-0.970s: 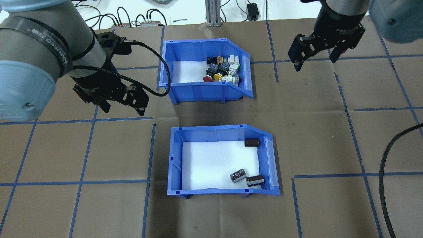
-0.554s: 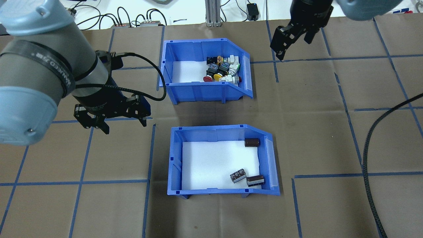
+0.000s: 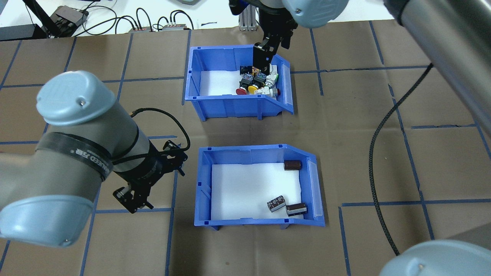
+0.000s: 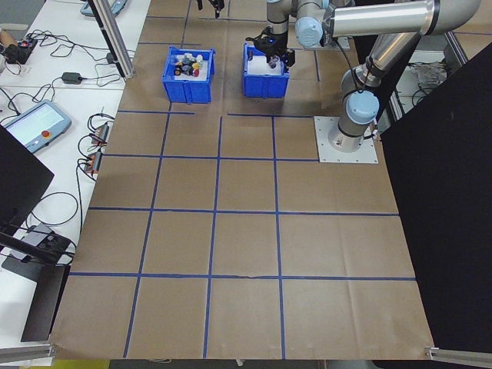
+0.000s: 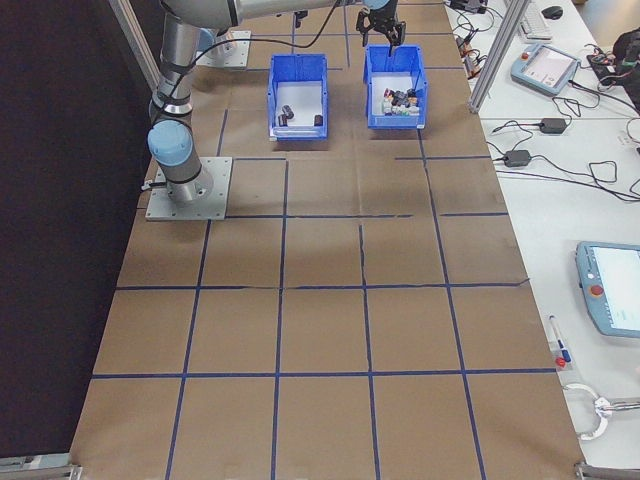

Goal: Place battery box in front

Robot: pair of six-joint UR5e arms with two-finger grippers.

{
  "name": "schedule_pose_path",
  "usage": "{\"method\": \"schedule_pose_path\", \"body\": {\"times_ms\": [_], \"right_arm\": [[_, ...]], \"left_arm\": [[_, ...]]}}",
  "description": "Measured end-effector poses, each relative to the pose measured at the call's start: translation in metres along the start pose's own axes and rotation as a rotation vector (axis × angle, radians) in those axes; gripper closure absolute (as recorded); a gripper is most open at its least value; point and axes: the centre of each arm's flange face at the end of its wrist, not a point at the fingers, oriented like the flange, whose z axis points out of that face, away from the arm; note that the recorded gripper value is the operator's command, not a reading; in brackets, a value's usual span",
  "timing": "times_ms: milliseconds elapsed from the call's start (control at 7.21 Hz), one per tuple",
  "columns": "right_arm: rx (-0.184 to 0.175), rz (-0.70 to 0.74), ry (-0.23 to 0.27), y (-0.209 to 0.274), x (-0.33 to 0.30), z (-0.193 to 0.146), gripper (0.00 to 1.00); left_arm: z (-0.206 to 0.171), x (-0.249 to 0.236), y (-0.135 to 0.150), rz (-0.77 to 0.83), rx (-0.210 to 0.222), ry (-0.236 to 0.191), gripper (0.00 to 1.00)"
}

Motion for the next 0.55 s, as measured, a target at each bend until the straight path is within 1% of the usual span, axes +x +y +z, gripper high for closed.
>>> {"method": "schedule_pose_path", "body": {"times_ms": [139,277,416,554], "right_arm": [[-0.003,-0.102,-0.003,-0.022,-0.014,0.013,0.00],[-0.003,-0.206,-0.002,-0.044,-0.034,0.027,0.00],[0.001,-0.296,0.014,-0.067,-0.054,0.043,0.00],[-0.005,-0.366,0.048,-0.090,-0.076,0.062,0.00]], "left_arm": [[0.013,0.002,0.032,-0.129,0.015,0.024,0.00],[0.026,0.004,0.057,-0.254,0.021,0.054,0.00],[0.036,0.003,0.076,-0.373,0.002,0.065,0.00],[0.045,0.004,0.093,-0.495,-0.054,0.054,0.00]]}}
